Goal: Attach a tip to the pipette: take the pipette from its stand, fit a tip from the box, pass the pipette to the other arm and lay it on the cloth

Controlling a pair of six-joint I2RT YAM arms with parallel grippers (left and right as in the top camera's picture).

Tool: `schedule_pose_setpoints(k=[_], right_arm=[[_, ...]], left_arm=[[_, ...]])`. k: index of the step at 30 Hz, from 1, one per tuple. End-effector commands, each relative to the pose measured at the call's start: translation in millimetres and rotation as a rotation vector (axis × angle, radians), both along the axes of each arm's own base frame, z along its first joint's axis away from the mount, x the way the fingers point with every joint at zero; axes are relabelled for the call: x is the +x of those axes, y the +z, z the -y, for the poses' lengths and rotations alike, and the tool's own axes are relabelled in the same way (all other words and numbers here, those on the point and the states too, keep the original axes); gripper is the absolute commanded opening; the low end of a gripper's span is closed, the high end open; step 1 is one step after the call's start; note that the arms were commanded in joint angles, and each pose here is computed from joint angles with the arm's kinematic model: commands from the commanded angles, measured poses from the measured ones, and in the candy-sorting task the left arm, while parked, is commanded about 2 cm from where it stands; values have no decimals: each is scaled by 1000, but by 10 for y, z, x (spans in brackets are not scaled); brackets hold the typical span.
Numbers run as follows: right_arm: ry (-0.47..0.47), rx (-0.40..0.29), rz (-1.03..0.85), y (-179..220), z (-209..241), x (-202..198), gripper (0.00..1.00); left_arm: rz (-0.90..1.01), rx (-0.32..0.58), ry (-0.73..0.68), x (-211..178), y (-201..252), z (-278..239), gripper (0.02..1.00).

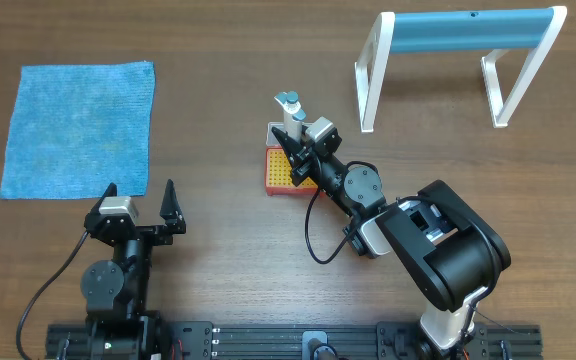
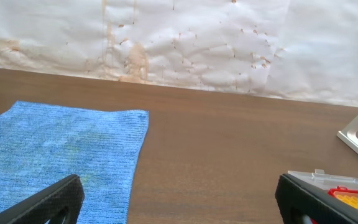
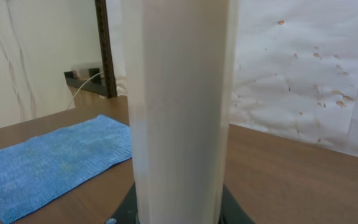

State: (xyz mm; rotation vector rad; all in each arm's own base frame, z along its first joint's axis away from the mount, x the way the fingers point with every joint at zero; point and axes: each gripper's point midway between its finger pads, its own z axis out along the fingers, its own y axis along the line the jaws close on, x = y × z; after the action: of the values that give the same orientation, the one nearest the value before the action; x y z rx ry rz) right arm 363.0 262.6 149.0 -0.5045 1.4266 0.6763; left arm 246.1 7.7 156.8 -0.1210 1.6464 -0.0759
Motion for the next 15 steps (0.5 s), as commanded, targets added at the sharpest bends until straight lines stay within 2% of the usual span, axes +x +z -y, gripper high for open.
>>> schedule_pose_setpoints(k=[1,15], right_arm=[[4,-120,-214,-822,100,-151,75],[4,-146,-256,-944,112,-170,77]], left_arm=[[-1,10,11,-1,-15,-17,998],[-1,10,11,-1,-14,-17,998]])
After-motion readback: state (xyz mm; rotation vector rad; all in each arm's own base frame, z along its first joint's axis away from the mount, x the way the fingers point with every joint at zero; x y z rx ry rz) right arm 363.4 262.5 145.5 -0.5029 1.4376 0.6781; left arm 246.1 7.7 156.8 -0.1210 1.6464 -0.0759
